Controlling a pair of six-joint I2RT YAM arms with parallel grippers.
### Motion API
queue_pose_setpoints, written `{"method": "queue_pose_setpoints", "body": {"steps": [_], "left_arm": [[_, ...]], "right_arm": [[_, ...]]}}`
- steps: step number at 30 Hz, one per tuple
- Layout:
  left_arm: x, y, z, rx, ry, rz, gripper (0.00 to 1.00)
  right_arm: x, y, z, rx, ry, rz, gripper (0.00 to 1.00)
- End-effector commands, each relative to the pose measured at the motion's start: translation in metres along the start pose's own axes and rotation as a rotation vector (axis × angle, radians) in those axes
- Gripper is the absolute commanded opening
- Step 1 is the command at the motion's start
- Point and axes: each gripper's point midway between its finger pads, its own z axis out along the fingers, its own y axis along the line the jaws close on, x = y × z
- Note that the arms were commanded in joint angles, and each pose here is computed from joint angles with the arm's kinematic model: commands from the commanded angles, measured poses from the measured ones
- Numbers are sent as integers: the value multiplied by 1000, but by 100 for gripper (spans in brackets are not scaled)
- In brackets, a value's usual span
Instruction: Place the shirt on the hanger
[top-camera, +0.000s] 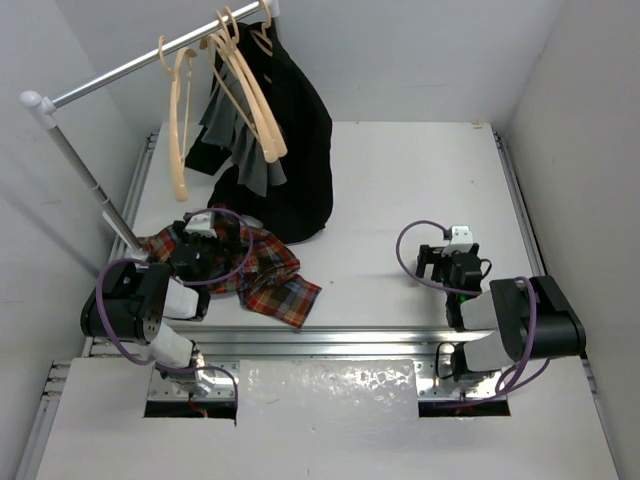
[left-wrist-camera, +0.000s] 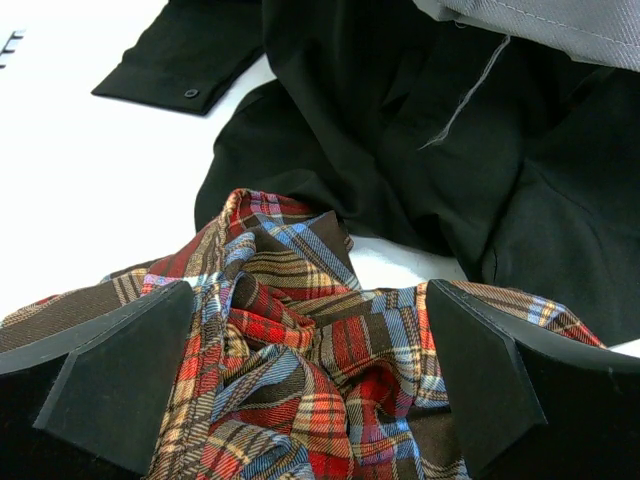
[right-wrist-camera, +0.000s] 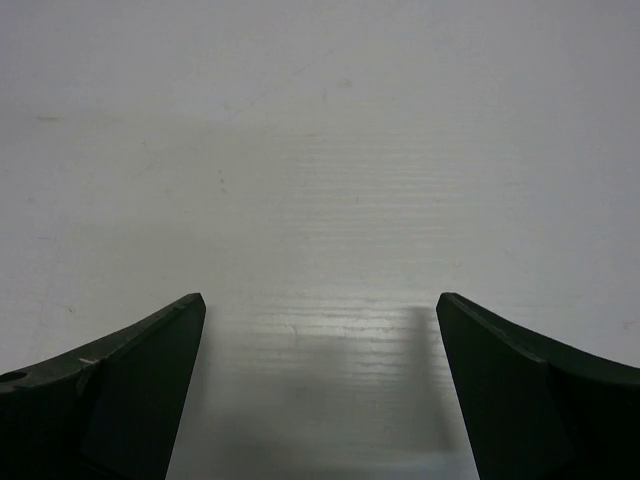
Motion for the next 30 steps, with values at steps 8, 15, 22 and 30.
{"method": "queue_pose_setpoints", "body": {"steps": [8, 15, 22, 30], "left_arm": [[-84, -23, 40, 175, 75, 100, 99], [-140, -40, -12, 293, 34, 262, 99], [-164, -29, -70, 197, 105, 196, 99], [-121, 25, -94, -57, 408, 261, 100]], "right_arm": [[-101, 33, 1, -172, -58, 59, 96], [-116, 107, -38, -468, 130, -18, 59], [-113, 217, -93, -836, 102, -161, 70], [-111, 296, -125, -1059, 47, -183, 71]]}}
